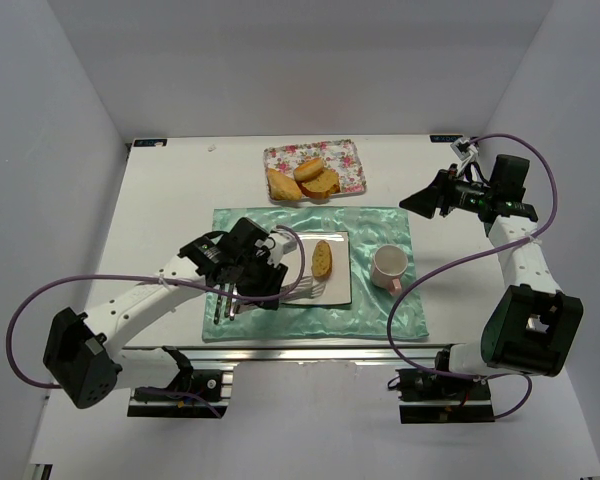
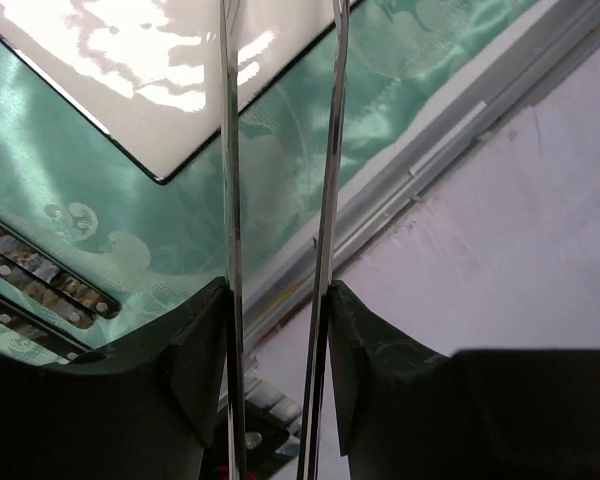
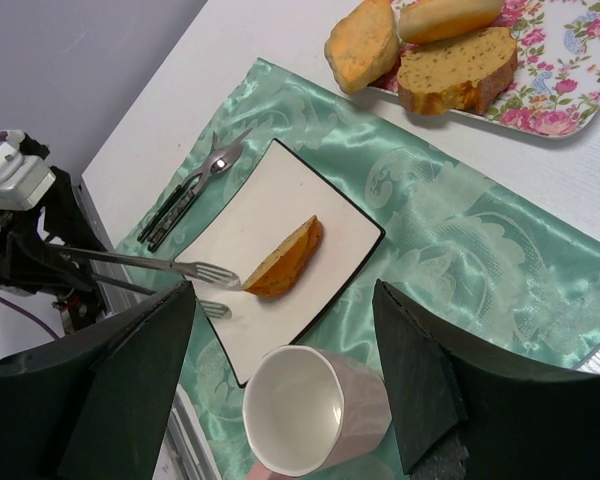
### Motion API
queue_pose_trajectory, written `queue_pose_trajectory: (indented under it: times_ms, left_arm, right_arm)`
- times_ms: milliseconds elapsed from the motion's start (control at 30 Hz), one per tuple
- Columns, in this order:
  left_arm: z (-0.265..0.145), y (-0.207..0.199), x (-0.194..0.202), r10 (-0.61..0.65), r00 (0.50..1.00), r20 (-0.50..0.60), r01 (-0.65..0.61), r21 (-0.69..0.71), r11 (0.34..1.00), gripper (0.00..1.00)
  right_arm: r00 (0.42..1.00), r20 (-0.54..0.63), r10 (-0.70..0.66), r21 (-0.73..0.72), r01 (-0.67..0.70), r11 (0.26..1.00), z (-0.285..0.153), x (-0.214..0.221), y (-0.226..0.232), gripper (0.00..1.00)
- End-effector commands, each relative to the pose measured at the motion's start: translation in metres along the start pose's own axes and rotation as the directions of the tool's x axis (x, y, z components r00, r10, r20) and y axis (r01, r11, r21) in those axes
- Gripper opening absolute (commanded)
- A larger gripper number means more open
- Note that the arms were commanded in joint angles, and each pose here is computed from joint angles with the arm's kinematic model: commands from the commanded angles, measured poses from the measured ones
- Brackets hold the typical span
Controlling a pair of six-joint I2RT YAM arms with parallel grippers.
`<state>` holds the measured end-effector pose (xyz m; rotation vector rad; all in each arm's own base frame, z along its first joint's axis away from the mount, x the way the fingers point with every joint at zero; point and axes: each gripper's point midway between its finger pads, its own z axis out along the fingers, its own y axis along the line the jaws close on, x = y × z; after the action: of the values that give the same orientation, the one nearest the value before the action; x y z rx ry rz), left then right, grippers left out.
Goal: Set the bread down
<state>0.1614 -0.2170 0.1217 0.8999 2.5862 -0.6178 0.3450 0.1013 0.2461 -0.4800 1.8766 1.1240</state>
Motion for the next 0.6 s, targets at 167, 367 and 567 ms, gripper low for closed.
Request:
queue_pose_trajectory:
  times_ms: [167,367,567]
  left_arm:
    - [-0.059,-0.027,-0.034,-0.001,0.987,0.159,-0.007,0.049,0.999,0.45]
    - [-0.085,-0.024,-0.064,-0.036,0.958,0.284,0.041,-0.011,0.999,0.37]
    - [-0.087,0.005,-0.115,-0.025,0.909,0.415,0.104,-0.168,0.98,0.49]
  right_arm:
    - [0.999,0.02,-0.03,-0.027,0.03,0.999,-0.001,-0.007,0.007,0.77]
    - [1.0,0.022,-0.02,-0.028,0.02,0.999,0.0,-0.007,0.004,0.77]
    - [1.0,0.02,-0.016,-0.033,0.016,0.999,0.0,-0.005,0.004,0.77]
